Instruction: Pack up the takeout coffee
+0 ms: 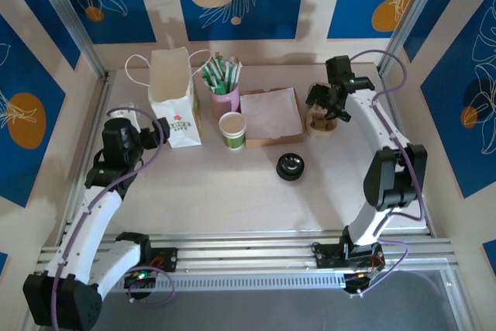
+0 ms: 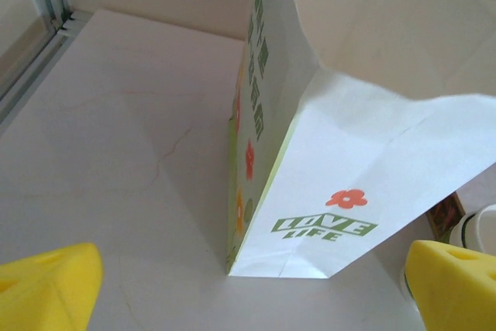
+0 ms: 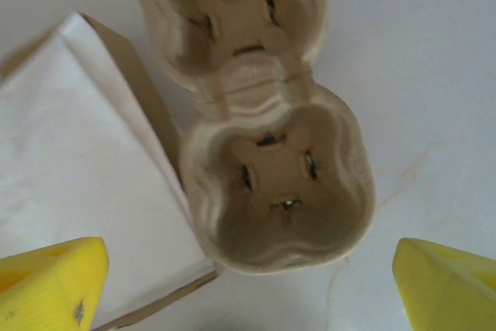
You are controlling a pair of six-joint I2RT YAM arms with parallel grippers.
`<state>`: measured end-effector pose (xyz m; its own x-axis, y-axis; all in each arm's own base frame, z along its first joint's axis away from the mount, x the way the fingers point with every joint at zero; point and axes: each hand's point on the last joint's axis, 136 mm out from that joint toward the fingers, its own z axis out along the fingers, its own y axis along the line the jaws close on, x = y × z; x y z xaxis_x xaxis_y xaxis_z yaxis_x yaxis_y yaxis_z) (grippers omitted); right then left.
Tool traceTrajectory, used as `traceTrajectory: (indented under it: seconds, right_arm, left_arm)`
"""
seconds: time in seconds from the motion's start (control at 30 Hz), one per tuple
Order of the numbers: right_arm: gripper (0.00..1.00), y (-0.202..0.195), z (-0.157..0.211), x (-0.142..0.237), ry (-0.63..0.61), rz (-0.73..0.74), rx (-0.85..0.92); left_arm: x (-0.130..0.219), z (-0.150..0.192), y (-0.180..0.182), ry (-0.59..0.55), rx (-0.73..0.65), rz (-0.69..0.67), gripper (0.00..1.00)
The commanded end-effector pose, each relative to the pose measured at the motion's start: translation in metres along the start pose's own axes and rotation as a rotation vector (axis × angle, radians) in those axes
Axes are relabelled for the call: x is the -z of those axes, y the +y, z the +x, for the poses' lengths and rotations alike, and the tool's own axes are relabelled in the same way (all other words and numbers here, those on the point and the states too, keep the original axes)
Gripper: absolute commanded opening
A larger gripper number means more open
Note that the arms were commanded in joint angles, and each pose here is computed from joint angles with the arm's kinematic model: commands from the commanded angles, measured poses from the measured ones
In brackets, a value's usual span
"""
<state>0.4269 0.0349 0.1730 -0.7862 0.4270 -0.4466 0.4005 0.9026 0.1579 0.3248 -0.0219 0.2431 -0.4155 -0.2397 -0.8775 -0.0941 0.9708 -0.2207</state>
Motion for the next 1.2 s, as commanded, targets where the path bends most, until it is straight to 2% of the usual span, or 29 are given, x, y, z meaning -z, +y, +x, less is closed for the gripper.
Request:
traceTrajectory:
  seconds: [0.0, 0.27, 0.43, 0.7, 0.9, 1.0, 1.17]
  right_arm:
    - [0.94, -0.008, 0.001, 0.003, 0.063, 0.052, 0.031]
    - [0.86, -0.006, -0.002, -0.023, 0.144, 0.097, 0.119]
    - [0.78, 0.003, 0.0, -0.037, 0.202, 0.068, 0.159]
    - [0.73, 0.009, -0.01, -0.045, 0.22, 0.081, 0.217]
    - [0.72, 0.004, -0.006, -0.064, 0.281, 0.112, 0.243]
    - [0.68, 0.003, -0.001, -0.073, 0.309, 0.107, 0.238]
    - [0.66, 0.002, -0.002, -0.078, 0.311, 0.107, 0.244]
  left_arm:
    - [0.0, 0.012, 0.007, 0.043, -0.008, -0.023, 1.0]
    - [0.003, 0.011, 0.018, 0.018, -0.041, -0.105, 1.0]
    - [0.002, 0.015, 0.012, 0.03, -0.079, -0.093, 1.0]
    - [0.001, 0.017, 0.008, 0.033, -0.119, -0.101, 1.0]
    - [0.0, 0.02, 0.008, 0.041, -0.136, -0.105, 1.0]
    - [0.0, 0.02, 0.007, 0.04, -0.141, -0.104, 1.0]
    - [-0.001, 0.022, 0.005, 0.046, -0.151, -0.102, 1.0]
